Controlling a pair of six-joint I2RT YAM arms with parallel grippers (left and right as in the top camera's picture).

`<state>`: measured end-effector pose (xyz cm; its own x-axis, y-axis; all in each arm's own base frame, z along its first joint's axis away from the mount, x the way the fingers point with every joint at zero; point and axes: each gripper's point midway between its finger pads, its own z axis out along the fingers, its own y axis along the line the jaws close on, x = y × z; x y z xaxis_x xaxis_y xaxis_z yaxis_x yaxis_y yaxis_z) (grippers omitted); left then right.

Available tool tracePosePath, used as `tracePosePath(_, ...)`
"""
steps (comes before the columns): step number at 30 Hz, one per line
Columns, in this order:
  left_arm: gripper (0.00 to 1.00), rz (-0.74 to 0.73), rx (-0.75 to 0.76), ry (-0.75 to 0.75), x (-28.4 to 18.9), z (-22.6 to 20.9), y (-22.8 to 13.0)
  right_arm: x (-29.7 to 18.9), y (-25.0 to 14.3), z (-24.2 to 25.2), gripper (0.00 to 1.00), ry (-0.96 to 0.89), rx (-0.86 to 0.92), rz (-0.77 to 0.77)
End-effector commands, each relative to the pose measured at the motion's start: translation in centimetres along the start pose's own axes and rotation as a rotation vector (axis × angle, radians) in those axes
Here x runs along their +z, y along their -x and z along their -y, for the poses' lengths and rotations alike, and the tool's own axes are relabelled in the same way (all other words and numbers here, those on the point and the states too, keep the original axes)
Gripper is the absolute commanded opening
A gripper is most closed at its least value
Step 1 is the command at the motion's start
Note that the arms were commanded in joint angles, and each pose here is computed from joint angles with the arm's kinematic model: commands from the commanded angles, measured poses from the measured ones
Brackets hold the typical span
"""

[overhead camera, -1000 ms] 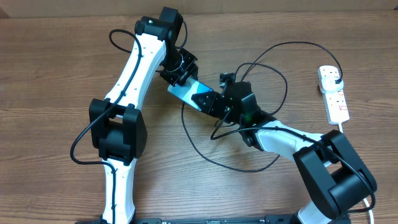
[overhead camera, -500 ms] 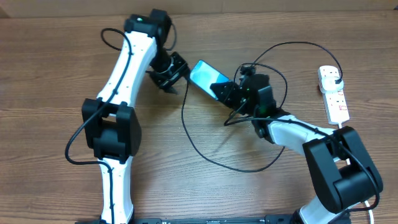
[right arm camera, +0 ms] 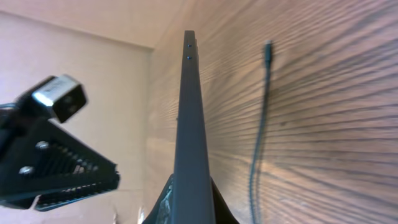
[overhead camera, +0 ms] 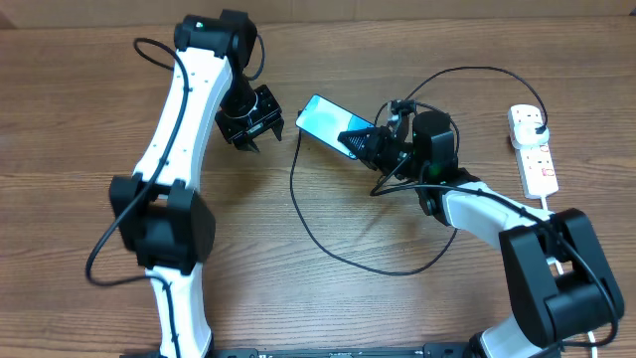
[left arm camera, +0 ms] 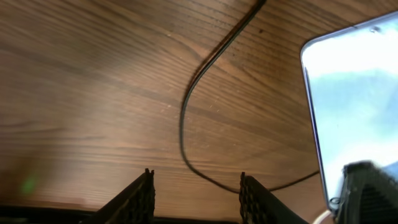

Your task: Plug charger to phone and switch on socket

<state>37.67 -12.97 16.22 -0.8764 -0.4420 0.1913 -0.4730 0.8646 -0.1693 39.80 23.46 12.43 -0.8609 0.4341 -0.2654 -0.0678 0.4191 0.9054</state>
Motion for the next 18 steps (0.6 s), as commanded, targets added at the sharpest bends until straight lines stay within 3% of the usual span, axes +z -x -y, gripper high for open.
tracePosePath(1, 0.48, 0.176, 0.078, 0.077, -4.1, -1.5, -1.4, -1.5, 0.8, -4.6, 0.04, 0.116, -0.069, -0.009)
tracePosePath(7, 0.52, 0.271, 0.129, 0.064, -4.6, -2.7, -4.2, -2.1, 0.7, -5.5, 0.04, 0.134, -0.024, -0.022)
tracePosePath(16, 0.55, 0.235, 0.092, -0.127, 3.7, -5.5, -6.4, -2.1, -0.8, -4.8, 0.04, 0.122, 0.032, -0.102)
tracePosePath(17, 0.59, 0.222, 0.089, -0.159, 4.8, -5.5, -6.4, -2.1, -0.9, -4.9, 0.04, 0.123, 0.031, -0.106)
tracePosePath(18, 0.91, 0.207, 0.075, -0.191, 5.7, -5.4, -6.4, -2.1, -1.0, -4.9, 0.04, 0.127, 0.021, -0.112)
